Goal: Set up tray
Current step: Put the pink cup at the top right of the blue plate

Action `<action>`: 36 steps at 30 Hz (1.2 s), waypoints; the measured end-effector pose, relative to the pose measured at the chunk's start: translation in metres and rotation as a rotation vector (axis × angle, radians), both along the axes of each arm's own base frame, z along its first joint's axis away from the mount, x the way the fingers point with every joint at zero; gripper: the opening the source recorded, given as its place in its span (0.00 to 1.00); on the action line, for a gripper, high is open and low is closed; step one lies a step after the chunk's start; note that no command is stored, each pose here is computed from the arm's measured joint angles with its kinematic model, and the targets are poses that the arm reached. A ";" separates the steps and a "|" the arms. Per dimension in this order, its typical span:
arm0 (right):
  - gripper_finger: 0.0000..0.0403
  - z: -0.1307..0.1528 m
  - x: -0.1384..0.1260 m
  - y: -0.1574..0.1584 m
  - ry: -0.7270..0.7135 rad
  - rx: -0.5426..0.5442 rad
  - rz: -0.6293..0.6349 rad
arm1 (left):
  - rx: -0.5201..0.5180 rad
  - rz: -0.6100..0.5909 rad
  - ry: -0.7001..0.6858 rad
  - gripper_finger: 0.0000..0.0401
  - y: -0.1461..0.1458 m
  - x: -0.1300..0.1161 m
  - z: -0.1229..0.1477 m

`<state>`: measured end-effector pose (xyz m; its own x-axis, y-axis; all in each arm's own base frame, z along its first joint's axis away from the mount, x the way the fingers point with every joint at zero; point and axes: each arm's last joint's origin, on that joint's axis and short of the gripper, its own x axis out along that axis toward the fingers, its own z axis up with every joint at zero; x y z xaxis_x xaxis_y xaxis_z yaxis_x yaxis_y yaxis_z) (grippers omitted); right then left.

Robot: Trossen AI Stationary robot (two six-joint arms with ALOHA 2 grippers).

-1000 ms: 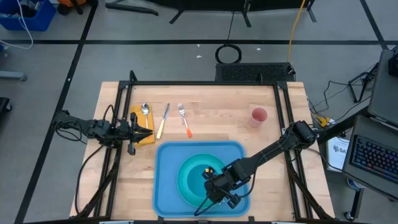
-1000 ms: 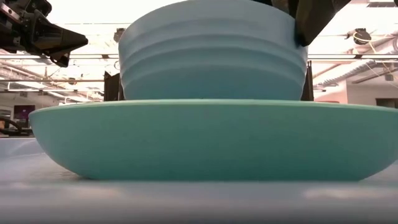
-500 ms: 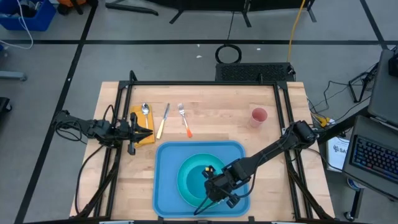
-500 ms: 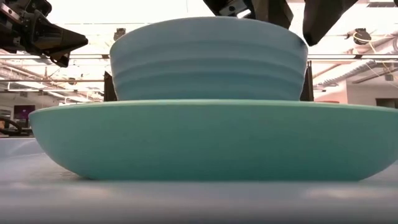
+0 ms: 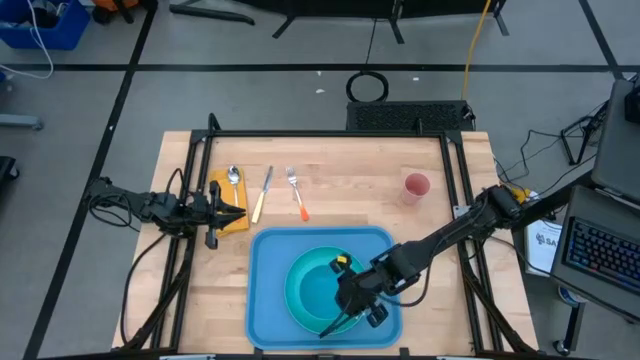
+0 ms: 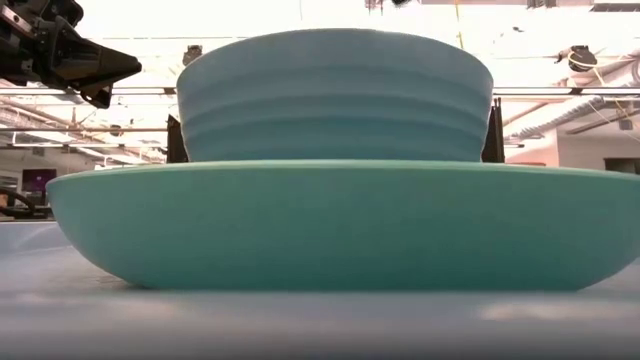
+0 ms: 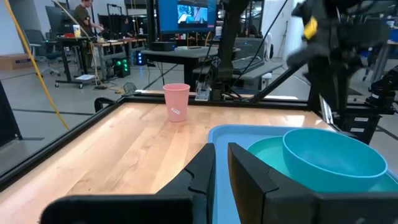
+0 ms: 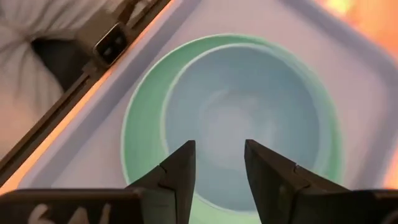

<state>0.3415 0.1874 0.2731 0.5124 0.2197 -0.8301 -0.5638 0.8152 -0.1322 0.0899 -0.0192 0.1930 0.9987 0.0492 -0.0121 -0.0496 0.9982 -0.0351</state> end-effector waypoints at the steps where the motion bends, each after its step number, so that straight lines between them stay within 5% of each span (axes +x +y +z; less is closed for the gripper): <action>1: 0.31 0.006 -0.002 -0.002 -0.018 0.000 -0.011 | 0.000 0.000 0.001 0.12 0.000 0.000 0.000; 17: 0.31 0.057 -0.036 -0.054 -0.152 -0.268 -0.388 | -0.002 0.000 0.004 0.12 0.000 0.000 0.000; 36: 0.31 0.047 -0.056 -0.131 0.121 -0.382 -0.971 | -0.013 -0.001 0.004 0.12 0.000 0.000 0.000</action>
